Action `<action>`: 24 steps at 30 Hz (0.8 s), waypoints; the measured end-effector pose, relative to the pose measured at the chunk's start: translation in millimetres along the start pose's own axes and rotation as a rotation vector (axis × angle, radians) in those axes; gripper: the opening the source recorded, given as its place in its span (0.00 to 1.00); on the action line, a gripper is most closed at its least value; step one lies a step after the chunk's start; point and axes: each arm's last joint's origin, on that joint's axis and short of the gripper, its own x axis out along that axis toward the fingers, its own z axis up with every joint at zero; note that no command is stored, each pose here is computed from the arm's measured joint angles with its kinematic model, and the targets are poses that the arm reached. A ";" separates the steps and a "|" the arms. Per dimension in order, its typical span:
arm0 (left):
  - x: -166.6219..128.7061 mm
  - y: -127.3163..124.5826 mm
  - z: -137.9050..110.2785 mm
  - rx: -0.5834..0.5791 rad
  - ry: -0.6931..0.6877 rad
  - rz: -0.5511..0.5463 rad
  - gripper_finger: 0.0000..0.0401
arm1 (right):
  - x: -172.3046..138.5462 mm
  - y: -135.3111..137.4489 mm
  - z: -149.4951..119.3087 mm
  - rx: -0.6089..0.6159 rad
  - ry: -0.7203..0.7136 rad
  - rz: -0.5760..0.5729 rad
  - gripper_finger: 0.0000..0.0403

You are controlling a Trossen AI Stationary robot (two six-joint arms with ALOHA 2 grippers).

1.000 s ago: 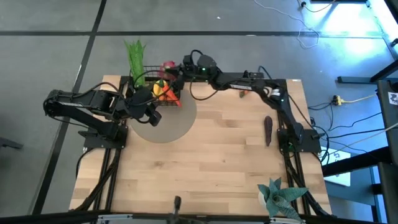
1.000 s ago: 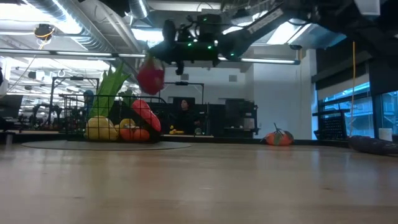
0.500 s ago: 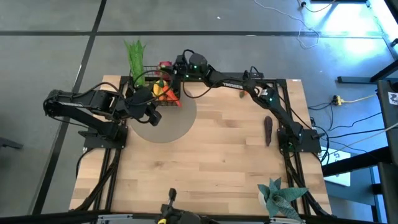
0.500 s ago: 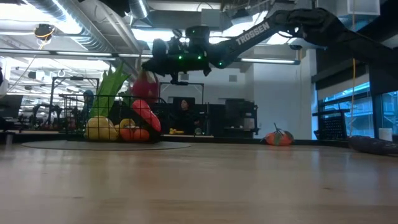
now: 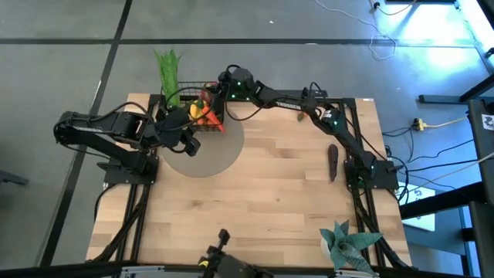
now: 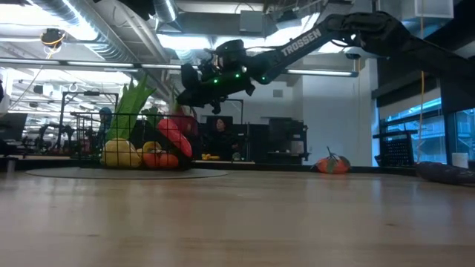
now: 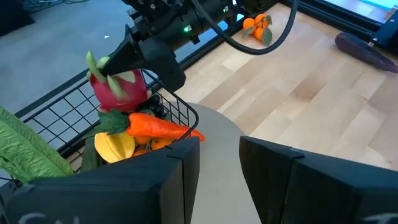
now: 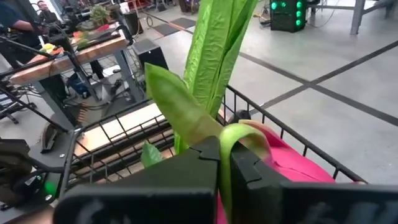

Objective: Build produce basket
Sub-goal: Put the pink dragon fruit into the wire basket

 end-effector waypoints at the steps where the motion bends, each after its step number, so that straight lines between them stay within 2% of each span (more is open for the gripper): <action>1: 0.0 0.0 0.0 0.000 0.000 0.000 0.25 | 0.0 -0.2 -0.2 0.001 0.003 -0.004 0.00; 8: 0.0 0.0 0.0 0.000 0.000 0.000 0.25 | -0.4 -1.3 0.1 0.011 0.004 -0.013 0.01; 13: 0.0 0.1 0.0 0.006 0.000 0.000 0.25 | -0.4 -1.6 -0.2 0.033 0.007 -0.014 0.06; 24: 0.0 0.2 -0.2 0.008 0.002 0.002 0.25 | -2.8 -8.1 2.8 0.039 0.012 0.005 0.32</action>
